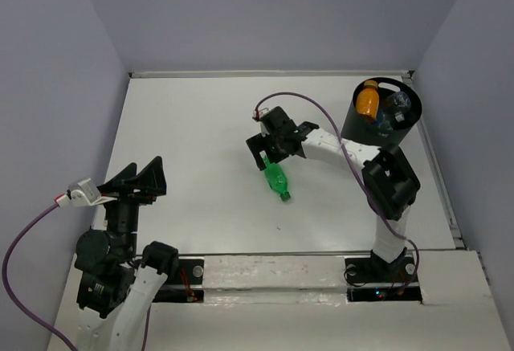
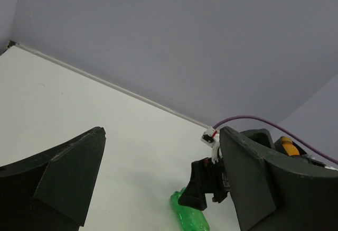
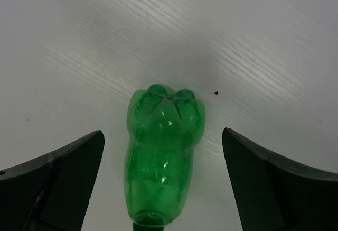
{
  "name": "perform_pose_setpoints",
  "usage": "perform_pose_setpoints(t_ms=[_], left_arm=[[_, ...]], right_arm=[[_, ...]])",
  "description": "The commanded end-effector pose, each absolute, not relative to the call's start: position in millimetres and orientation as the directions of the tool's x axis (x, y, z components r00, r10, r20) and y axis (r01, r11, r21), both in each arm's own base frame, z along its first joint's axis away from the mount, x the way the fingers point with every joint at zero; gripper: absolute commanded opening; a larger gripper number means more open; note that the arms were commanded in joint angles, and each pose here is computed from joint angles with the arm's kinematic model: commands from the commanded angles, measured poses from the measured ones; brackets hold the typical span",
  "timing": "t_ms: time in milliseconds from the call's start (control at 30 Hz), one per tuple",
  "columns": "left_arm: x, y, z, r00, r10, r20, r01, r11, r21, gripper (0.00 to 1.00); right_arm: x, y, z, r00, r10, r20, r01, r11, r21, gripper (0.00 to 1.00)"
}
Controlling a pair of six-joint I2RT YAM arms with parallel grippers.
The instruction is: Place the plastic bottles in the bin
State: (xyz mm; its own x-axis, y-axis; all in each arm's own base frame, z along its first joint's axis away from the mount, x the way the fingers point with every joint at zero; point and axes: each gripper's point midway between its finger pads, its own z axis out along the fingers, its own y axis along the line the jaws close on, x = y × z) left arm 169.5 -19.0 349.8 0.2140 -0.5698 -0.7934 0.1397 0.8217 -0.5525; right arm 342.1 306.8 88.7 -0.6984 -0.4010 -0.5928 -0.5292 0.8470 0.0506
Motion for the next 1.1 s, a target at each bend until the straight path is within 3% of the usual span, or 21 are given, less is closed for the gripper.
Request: perform_pose_setpoints(t_ms=[0,200,233,333,400,600,700,800,867,967,1067], left_arm=[[172,-20,356,0.235,-0.561,-0.794,0.151,0.828,-0.54,0.99],[169,-19,358,0.241,-0.564,-0.79,0.155,0.826,-0.542,0.99],[169,-19,358,0.242,-0.564,-0.789,0.158,0.825,-0.542,0.99],[167,-18,359,0.247,-0.566,-0.787,0.161,0.824,-0.543,0.99],[166,-18,359,0.25,-0.567,-0.785,0.161,0.824,-0.544,0.99],[166,-17,359,0.25,-0.57,-0.783,0.163,0.822,-0.546,0.99],[164,-17,360,0.254,-0.57,-0.781,0.163,0.821,-0.546,0.99],[161,-16,362,0.262,-0.574,-0.776,0.172,0.819,-0.548,0.99],[160,-16,363,0.266,-0.577,-0.772,0.177,0.816,-0.55,0.99],[159,-16,363,0.264,-0.579,-0.771,0.18,0.815,-0.55,0.99],[153,-13,366,0.282,-0.587,-0.759,0.192,0.81,-0.554,0.99]], right_arm=[[346,324,63,-0.721,-0.444,-0.532,-0.558,0.827,0.065,0.96],[358,327,50,-0.738,-0.452,-0.502,-0.537,0.843,0.031,0.82],[358,326,49,-0.739,-0.453,-0.498,-0.536,0.843,0.029,0.73],[358,323,54,-0.738,-0.452,-0.501,-0.529,0.849,0.013,0.61],[361,320,70,-0.731,-0.432,-0.529,-0.51,0.86,0.002,0.45],[385,299,184,-0.6,-0.313,-0.736,-0.423,0.905,-0.04,0.43],[412,256,254,-0.501,-0.179,-0.847,-0.293,0.956,-0.028,0.43],[427,179,351,-0.303,0.039,-0.952,-0.112,0.991,0.076,0.43],[418,117,420,-0.083,0.16,-0.984,0.01,0.987,0.16,0.42],[395,36,476,0.174,0.152,-0.973,0.247,0.95,0.193,0.42],[382,-25,497,0.278,0.056,-0.959,0.438,0.881,0.178,0.42]])
